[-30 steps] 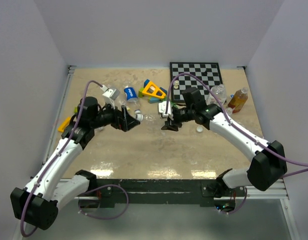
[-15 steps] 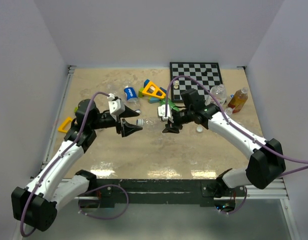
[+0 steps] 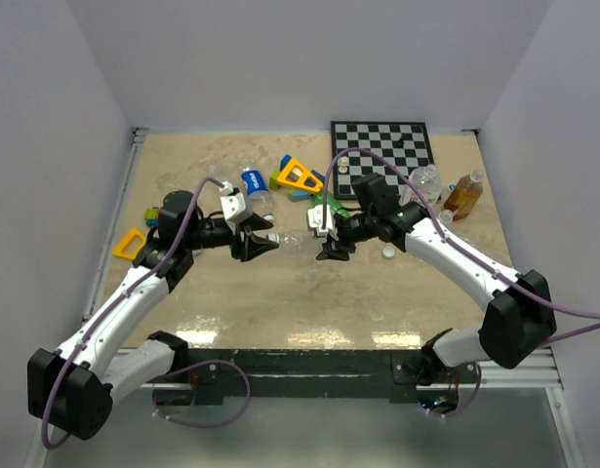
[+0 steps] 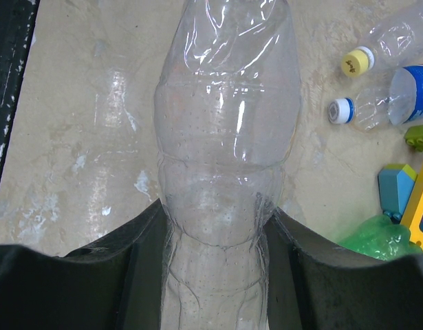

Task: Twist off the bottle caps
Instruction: Unscrew the bottle cap from the plastic bottle.

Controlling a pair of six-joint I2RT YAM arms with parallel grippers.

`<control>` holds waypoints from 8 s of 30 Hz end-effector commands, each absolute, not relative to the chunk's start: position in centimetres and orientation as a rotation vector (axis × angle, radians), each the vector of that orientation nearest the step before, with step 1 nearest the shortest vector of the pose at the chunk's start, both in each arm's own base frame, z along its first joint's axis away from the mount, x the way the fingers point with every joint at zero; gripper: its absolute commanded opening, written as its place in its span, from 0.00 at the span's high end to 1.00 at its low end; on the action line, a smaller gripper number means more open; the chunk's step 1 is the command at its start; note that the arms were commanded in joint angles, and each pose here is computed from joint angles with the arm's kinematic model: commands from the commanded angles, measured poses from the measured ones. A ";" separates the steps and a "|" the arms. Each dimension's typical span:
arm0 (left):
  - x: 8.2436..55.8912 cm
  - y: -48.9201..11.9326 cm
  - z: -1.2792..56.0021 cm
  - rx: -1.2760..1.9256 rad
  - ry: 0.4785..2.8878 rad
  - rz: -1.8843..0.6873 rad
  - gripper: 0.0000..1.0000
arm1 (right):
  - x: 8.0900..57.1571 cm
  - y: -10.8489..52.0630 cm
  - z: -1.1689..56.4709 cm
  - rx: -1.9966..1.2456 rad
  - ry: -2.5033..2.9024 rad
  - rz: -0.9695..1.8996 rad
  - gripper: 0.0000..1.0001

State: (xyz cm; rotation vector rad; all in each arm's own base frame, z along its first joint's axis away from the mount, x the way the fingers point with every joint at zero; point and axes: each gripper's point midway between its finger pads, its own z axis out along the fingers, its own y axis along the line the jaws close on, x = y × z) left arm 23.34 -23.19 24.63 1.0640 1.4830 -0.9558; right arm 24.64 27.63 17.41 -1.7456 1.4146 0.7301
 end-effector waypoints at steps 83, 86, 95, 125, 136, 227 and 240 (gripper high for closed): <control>21.5 -23.4 24.8 1.302 1.186 -0.769 0.36 | 23.4 27.9 16.5 -1.844 1.334 0.803 0.91; 21.5 -23.5 23.9 1.318 1.229 -0.784 0.42 | 23.4 28.0 16.5 -1.845 1.333 0.804 0.91; 21.4 -23.4 23.0 1.325 1.277 -0.777 0.55 | 23.4 27.9 16.5 -1.846 1.334 0.805 0.91; 23.7 -21.2 22.6 0.132 2.137 -1.085 0.66 | 23.8 27.9 16.2 -1.834 1.373 0.800 0.91; 23.0 -18.8 26.3 0.751 1.735 -0.710 0.08 | 23.6 27.9 16.1 -1.844 1.367 0.810 0.91; 19.8 -22.8 24.2 1.351 0.958 -0.662 0.19 | 23.0 28.1 14.8 -1.888 1.380 0.853 0.91; 20.4 -23.1 23.1 1.352 1.033 -0.708 0.54 | 23.0 28.1 14.9 -1.888 1.380 0.853 0.91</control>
